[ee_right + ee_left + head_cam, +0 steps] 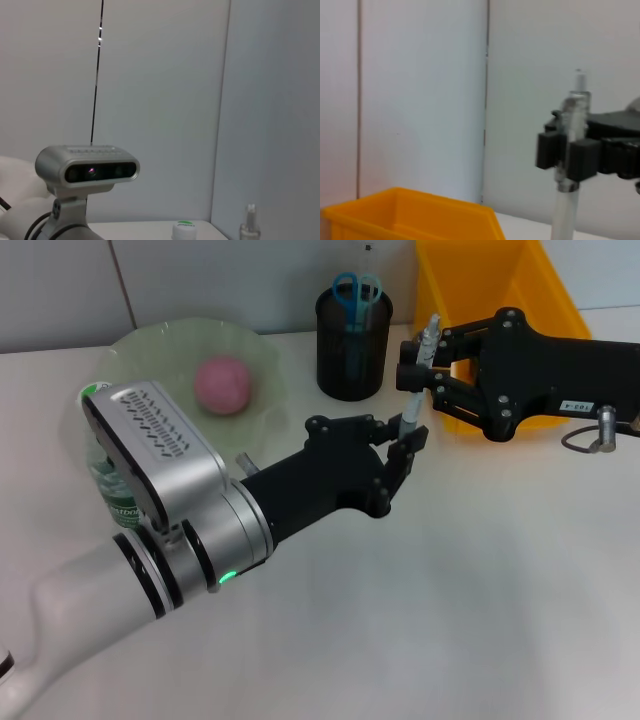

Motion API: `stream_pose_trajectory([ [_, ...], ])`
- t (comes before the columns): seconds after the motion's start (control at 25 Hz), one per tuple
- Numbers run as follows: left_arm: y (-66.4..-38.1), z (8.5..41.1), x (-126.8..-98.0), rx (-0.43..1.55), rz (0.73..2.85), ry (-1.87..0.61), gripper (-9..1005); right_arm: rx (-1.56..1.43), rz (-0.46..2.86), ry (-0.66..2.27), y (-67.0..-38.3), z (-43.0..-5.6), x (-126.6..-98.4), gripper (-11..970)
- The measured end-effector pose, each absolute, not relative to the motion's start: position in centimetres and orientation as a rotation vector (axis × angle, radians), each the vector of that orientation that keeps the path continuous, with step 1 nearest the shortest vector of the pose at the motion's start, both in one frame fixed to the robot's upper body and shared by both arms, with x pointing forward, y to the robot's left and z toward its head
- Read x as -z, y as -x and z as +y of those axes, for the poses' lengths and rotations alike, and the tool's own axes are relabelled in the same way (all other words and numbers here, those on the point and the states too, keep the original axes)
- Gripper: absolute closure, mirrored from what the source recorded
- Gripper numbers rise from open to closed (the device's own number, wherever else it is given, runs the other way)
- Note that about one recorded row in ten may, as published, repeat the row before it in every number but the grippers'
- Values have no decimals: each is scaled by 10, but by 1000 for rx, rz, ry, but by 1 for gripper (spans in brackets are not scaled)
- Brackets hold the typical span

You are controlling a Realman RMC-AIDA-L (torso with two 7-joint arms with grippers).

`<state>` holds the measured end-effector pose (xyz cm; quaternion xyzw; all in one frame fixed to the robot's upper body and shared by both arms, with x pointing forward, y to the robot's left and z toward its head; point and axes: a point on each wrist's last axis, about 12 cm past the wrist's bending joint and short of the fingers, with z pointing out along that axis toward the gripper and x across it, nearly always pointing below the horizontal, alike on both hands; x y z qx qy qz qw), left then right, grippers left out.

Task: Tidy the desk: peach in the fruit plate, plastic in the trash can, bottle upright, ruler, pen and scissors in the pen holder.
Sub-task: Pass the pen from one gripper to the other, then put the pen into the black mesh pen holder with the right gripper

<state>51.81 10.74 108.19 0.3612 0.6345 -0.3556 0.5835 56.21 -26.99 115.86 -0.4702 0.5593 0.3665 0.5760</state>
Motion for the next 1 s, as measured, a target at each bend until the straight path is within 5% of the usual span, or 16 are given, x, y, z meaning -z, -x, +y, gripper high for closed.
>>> stream_pose_trajectory([
  [0.36,-522,113,-1083,858,1514,-787,736,-850,1314,1093,-562,-271,-1158,820],
  [0.76,-519,114,-1080,858,1523,-788,295,-815,1312,1007,-568,-274,-1161,820],
  [1.0,-511,124,-1074,871,1526,-767,224,-757,1438,794,-603,-276,-1177,815],
])
